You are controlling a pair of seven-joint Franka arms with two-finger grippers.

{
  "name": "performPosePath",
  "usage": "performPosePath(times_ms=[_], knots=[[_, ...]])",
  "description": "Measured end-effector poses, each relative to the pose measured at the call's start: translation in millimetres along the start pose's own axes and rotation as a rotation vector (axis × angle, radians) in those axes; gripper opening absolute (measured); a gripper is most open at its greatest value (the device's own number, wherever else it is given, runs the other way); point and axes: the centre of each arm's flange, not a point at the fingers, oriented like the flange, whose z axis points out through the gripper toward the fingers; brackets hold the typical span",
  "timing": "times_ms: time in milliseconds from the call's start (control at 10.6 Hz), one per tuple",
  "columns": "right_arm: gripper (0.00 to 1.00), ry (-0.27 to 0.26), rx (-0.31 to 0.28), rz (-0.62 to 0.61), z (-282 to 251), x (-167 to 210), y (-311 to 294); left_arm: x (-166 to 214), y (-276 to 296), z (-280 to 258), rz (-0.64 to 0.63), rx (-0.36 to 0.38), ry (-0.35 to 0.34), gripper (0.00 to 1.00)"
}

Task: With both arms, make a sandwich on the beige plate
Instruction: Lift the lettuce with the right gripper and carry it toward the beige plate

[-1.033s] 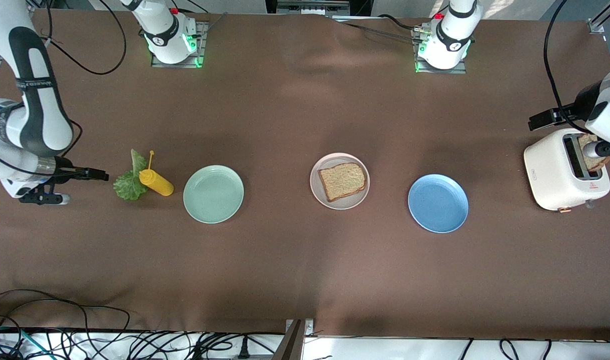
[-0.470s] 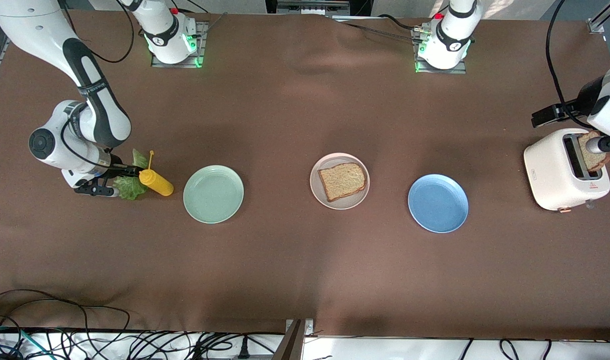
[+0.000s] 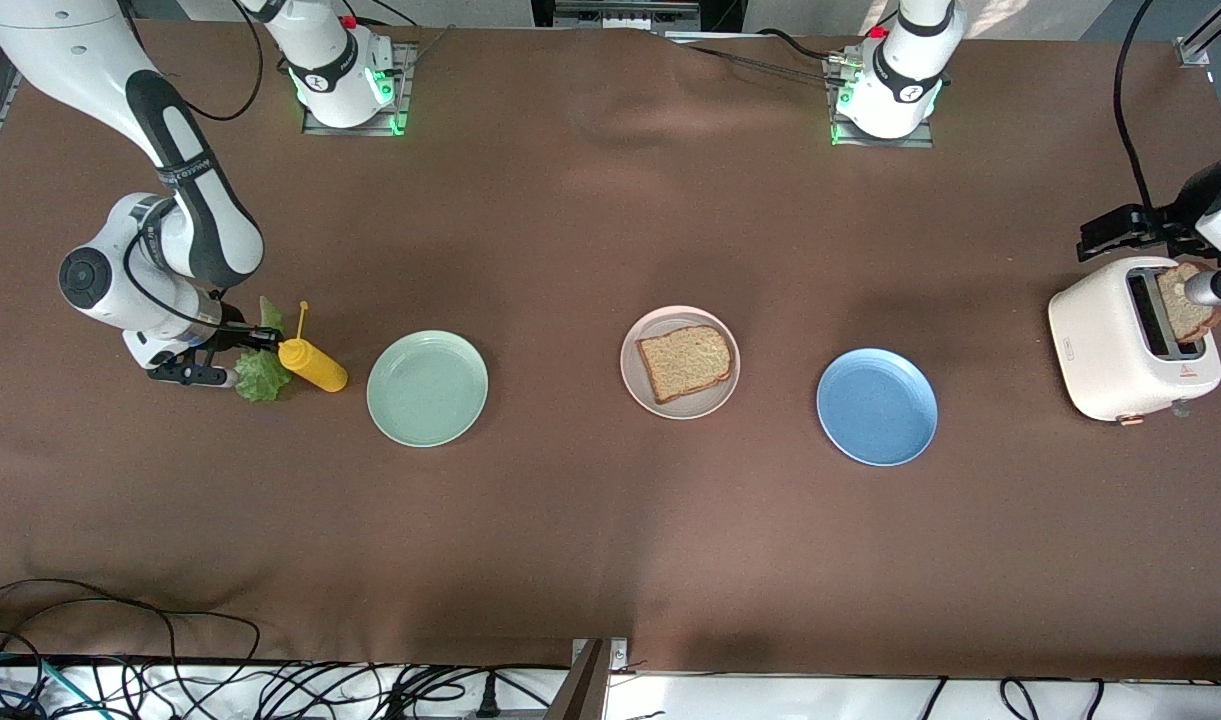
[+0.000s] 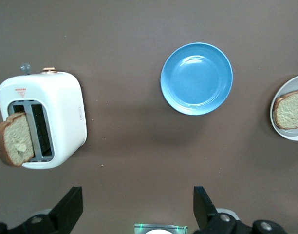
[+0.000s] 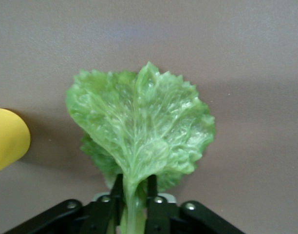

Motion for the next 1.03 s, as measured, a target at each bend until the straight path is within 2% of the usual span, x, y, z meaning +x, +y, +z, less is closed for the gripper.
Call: performPosePath(times_ms=[94, 282, 376, 658, 1033], knots=[[0.11, 0.005, 0.001, 0.000, -4.6, 0.8, -0.3, -0.4, -13.5, 2.7, 0.008, -0.017, -0.004, 1.00], [0.08, -0.021, 0.010, 0.000, -24.8, 5.0, -0.4, 0.3, -7.4, 4.1, 0.032, -0.017, -0.006, 1.00], [0.08, -0.034, 0.014, 0.006, -40.2, 7.9, 3.3, 0.9, -0.5, 3.9, 0.044, -0.016, -0.005, 1.00], [0.08, -0.023, 0.025, 0.005, -90.8, 20.1, 5.0, 1.4, 17.9, 3.1, 0.063, -0.013, -0.003, 1.00], [0.08, -0.035, 0.040, -0.010, -159.3, 45.0, 0.6, 1.4, 15.4, 3.1, 0.053, -0.014, -0.003, 1.00]])
